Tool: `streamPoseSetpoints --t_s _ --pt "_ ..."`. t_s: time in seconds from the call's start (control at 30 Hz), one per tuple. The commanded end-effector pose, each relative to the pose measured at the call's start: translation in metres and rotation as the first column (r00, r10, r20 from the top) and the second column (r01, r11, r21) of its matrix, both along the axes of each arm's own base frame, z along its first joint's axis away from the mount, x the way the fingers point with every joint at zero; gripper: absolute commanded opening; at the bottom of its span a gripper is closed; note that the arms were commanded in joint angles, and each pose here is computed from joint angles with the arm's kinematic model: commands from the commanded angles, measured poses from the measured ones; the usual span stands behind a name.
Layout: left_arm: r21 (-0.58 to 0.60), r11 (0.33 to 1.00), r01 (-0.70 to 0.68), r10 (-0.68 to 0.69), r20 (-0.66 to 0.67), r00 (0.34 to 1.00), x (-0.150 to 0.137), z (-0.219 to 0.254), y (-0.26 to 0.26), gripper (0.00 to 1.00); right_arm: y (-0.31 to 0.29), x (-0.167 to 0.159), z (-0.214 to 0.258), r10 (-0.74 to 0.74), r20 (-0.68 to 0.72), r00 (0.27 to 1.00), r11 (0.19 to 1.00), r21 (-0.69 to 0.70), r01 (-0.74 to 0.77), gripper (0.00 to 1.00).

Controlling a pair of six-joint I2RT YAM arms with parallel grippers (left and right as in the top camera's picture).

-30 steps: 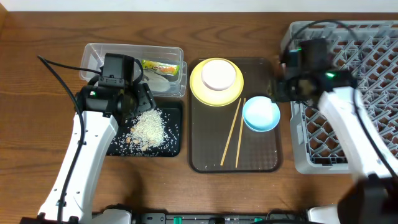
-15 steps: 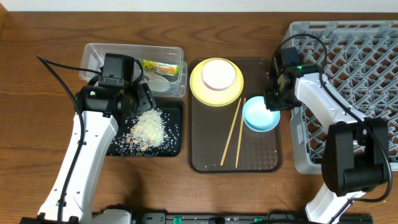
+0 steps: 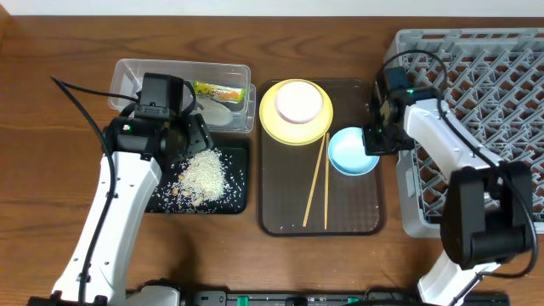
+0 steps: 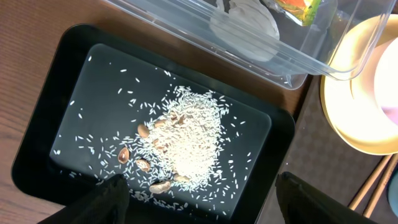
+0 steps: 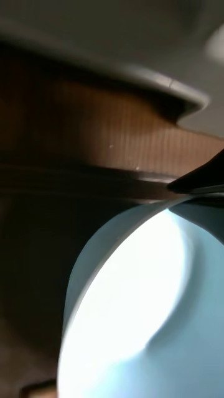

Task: Sort waste into correct bins and load items into the dishwasher rack
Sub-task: 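Reach the right gripper to the light-blue bowl and grasp its rim, then lift the light-blue bowl and set it into the rack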

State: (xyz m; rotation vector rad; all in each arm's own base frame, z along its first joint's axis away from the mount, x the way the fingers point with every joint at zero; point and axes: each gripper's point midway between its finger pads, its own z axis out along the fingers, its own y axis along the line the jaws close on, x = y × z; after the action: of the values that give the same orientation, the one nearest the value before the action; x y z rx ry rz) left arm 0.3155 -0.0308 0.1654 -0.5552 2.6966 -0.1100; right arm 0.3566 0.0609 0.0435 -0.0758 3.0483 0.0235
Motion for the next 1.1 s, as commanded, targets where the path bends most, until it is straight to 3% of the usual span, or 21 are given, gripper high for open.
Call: streamPoseSetpoints --t_s 0.0,0.1,0.2,0.3,0.43,0.63,1.07 --pt "0.01 1.0 -0.024 0.024 0.014 1.0 0.001 0.005 0.004 0.78 -0.016 0.035 0.072 -0.043 0.231 0.972 0.999 -0.004 0.045 0.01" --pt "0.01 1.0 -0.024 0.024 0.014 1.0 0.001 0.005 0.004 0.78 -0.038 0.057 0.127 -0.075 0.431 0.899 0.992 -0.059 0.112 0.01" --pt "0.01 1.0 -0.024 0.024 0.014 1.0 0.001 0.005 0.005 0.79 -0.07 0.076 0.182 -0.089 0.625 0.775 0.96 -0.152 0.233 0.01" --pt "0.01 1.0 -0.024 0.024 0.015 1.0 0.001 0.005 0.005 0.79 -0.093 0.089 0.215 -0.016 0.718 0.696 0.919 -0.264 0.293 0.01" --pt "0.01 1.0 -0.024 0.024 0.014 1.0 0.001 0.005 0.005 0.79 -0.123 0.105 0.243 0.123 0.748 0.652 0.8 -0.463 0.381 0.01" --pt "0.01 1.0 -0.024 0.024 0.014 1.0 0.001 0.005 0.005 0.79 -0.155 0.13 0.253 0.241 0.704 0.668 0.597 -0.65 0.47 0.01" --pt "0.01 1.0 -0.024 0.024 0.014 1.0 0.001 0.005 0.005 0.79 -0.178 0.162 0.153 0.204 0.579 0.789 0.495 -0.756 0.427 0.01"
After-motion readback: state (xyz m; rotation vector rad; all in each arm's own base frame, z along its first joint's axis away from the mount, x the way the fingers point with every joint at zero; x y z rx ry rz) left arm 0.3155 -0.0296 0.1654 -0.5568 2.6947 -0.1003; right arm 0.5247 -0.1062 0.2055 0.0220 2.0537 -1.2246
